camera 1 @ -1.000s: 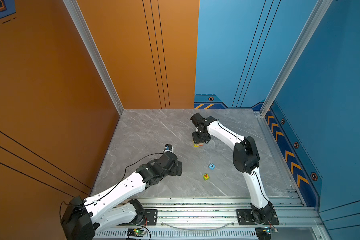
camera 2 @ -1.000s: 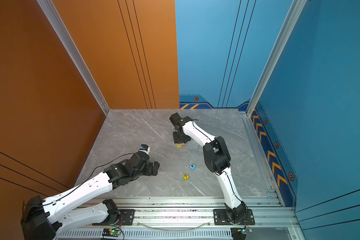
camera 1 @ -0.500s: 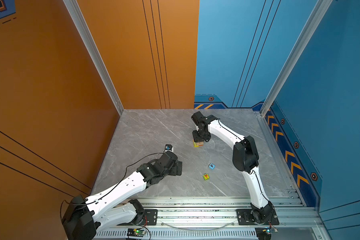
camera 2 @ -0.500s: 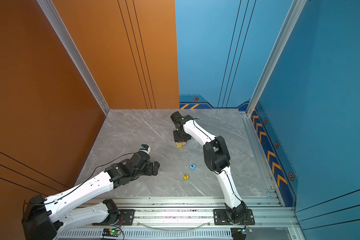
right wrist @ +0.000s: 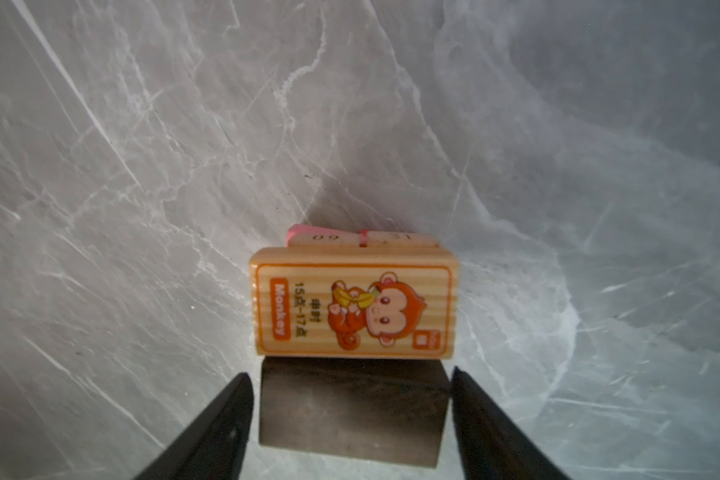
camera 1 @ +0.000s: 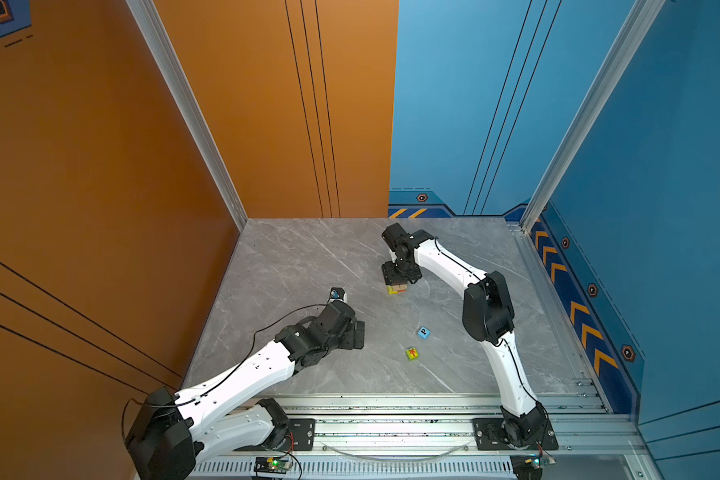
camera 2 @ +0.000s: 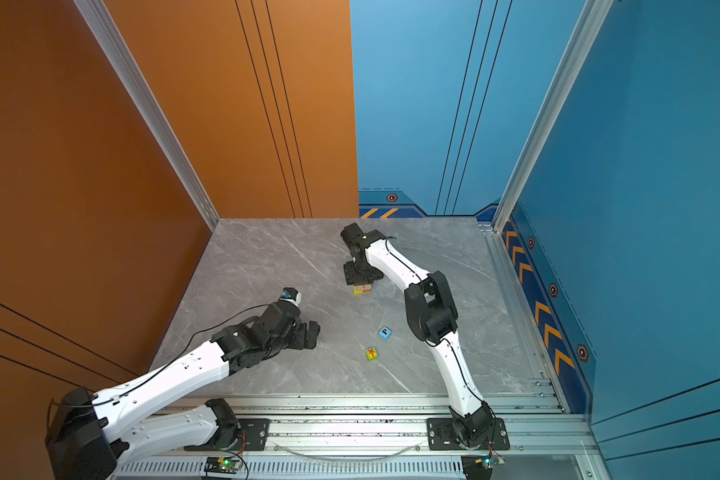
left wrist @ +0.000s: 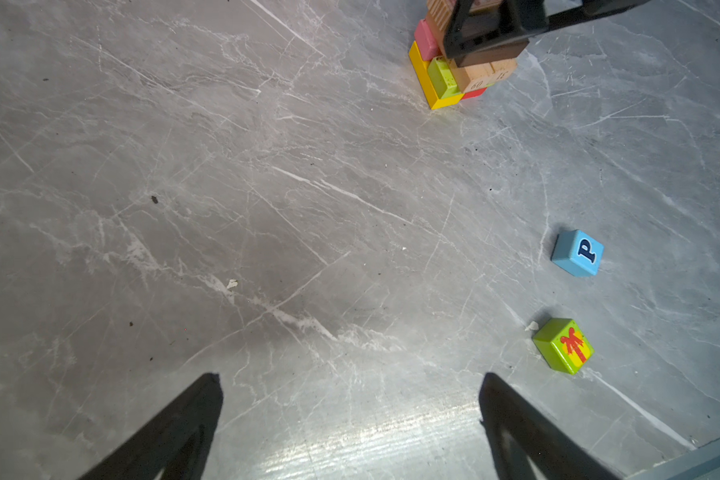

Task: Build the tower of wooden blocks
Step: 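Lower the dark brown block onto the top of the monkey block, then open the right gripper and move it toward the blue P cube, then lower the right gripper and close it on the blue P cube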

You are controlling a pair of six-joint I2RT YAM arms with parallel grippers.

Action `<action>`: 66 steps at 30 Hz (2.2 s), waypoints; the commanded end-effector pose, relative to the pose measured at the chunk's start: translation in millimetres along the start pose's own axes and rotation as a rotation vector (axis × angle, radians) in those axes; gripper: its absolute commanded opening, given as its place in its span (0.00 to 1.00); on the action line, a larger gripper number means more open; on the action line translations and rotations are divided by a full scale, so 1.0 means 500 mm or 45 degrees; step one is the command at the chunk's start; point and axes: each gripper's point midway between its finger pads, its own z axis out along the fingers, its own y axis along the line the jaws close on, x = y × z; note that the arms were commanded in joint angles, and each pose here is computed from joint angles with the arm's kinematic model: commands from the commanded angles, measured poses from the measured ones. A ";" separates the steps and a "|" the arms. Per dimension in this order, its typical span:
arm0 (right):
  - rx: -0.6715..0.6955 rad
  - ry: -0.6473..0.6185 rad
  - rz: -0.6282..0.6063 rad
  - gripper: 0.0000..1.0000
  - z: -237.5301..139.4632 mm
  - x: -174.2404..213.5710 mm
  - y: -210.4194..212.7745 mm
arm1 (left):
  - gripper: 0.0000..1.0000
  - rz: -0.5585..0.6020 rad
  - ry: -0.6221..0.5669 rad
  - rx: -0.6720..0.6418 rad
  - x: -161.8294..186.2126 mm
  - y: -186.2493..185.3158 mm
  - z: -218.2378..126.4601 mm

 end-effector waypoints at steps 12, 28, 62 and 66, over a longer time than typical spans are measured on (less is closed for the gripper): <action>-0.031 -0.121 0.017 0.96 -0.154 -0.003 -0.013 | 0.98 0.000 -0.021 0.060 -0.030 -0.015 -0.027; -0.038 -0.048 0.030 0.86 -0.169 0.254 -0.060 | 0.98 0.093 -0.095 0.175 0.044 -0.075 -0.104; -0.052 0.091 -0.163 0.67 -0.025 0.358 -0.033 | 0.98 0.116 -0.196 0.147 0.163 -0.070 -0.115; -0.050 0.106 -0.171 0.67 -0.015 0.359 -0.036 | 0.98 0.112 -0.190 0.146 0.161 -0.071 -0.112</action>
